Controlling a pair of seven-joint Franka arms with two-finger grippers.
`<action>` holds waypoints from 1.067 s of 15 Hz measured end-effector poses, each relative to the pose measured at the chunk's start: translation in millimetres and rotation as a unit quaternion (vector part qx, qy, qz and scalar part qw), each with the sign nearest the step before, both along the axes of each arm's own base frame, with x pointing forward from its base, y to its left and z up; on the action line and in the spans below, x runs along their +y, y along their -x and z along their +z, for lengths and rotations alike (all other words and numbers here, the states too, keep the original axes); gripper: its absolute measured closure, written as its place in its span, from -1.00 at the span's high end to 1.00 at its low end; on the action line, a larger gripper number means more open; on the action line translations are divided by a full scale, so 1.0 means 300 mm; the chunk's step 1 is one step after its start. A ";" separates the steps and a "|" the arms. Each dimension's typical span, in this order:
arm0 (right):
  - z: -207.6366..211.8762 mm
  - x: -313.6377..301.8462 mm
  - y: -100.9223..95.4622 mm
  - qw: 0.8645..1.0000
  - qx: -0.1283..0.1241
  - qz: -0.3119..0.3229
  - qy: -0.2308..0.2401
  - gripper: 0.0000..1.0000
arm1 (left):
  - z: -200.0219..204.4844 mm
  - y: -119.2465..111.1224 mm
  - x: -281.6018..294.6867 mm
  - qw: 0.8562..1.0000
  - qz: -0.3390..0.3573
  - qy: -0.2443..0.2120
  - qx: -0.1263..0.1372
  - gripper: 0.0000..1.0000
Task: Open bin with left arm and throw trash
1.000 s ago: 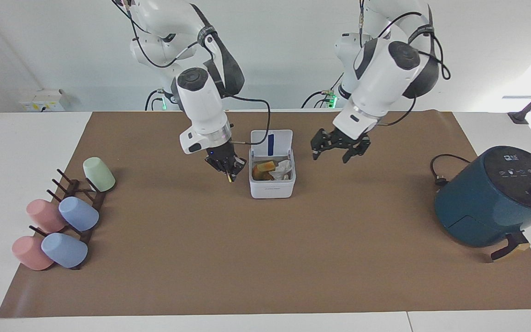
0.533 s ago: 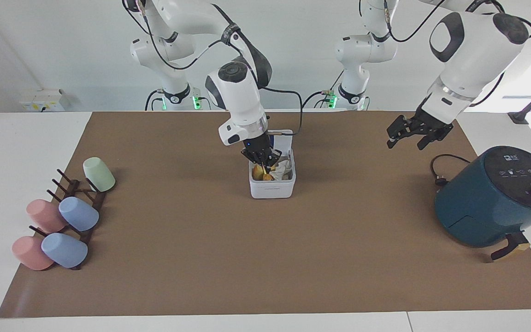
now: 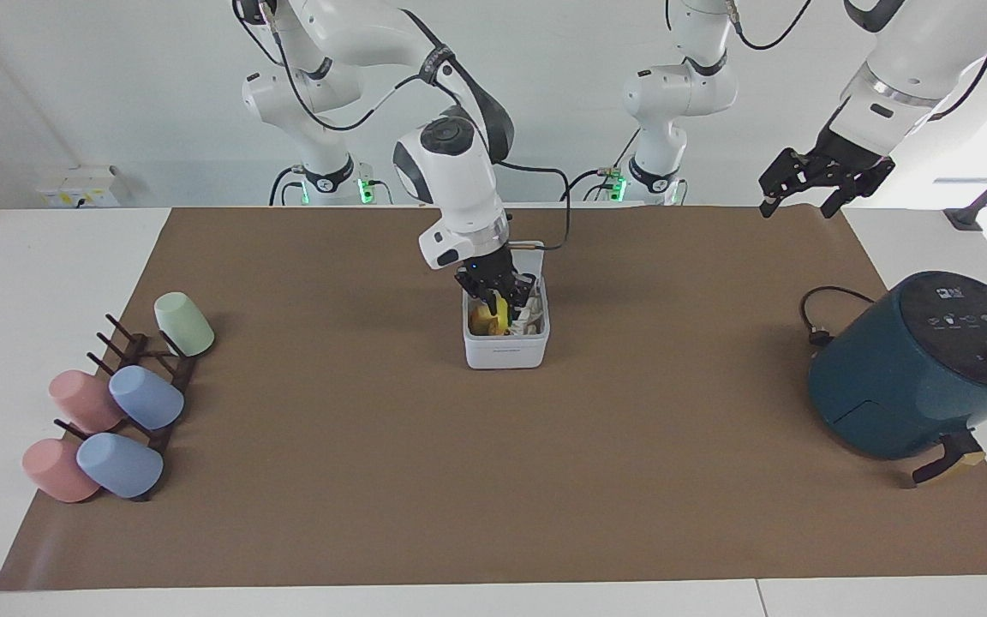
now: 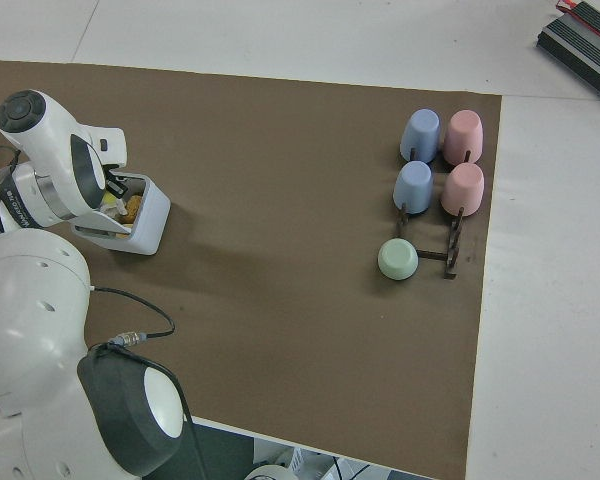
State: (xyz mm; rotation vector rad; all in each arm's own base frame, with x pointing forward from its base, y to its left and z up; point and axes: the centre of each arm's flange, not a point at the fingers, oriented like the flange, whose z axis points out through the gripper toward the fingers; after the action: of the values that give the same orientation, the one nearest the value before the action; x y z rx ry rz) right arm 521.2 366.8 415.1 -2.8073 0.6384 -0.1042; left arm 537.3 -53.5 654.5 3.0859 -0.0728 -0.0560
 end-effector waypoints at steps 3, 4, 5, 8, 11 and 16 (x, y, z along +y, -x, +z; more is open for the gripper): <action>0.004 0.006 0.002 1.000 -0.001 0.001 -0.001 0.68 | -0.060 0.004 -0.030 1.000 -0.008 -0.006 0.015 1.00; 0.007 0.006 0.001 1.000 -0.001 0.001 0.000 0.88 | -0.090 0.010 -0.034 1.000 -0.010 -0.007 0.021 1.00; 0.015 0.004 -0.003 1.000 -0.002 0.001 0.000 1.00 | -0.118 0.015 -0.035 1.000 -0.010 -0.008 0.026 1.00; 0.060 -0.042 -0.040 1.000 -0.005 -0.003 0.014 1.00 | -0.154 0.013 -0.020 0.999 -0.005 -0.010 0.030 1.00; 0.104 -0.187 -0.105 0.999 -0.016 0.023 0.037 1.00 | -0.128 0.006 0.009 1.000 0.002 -0.013 0.026 1.00; 0.147 -0.473 -0.191 0.992 -0.016 0.102 0.071 1.00 | -0.092 0.004 0.021 1.000 0.005 -0.013 0.018 1.00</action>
State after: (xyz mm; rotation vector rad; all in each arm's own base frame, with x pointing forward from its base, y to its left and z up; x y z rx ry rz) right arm 578.7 224.8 459.2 -2.9818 0.3448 -0.1607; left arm 536.2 -47.1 626.9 3.1095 -0.0554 -0.1127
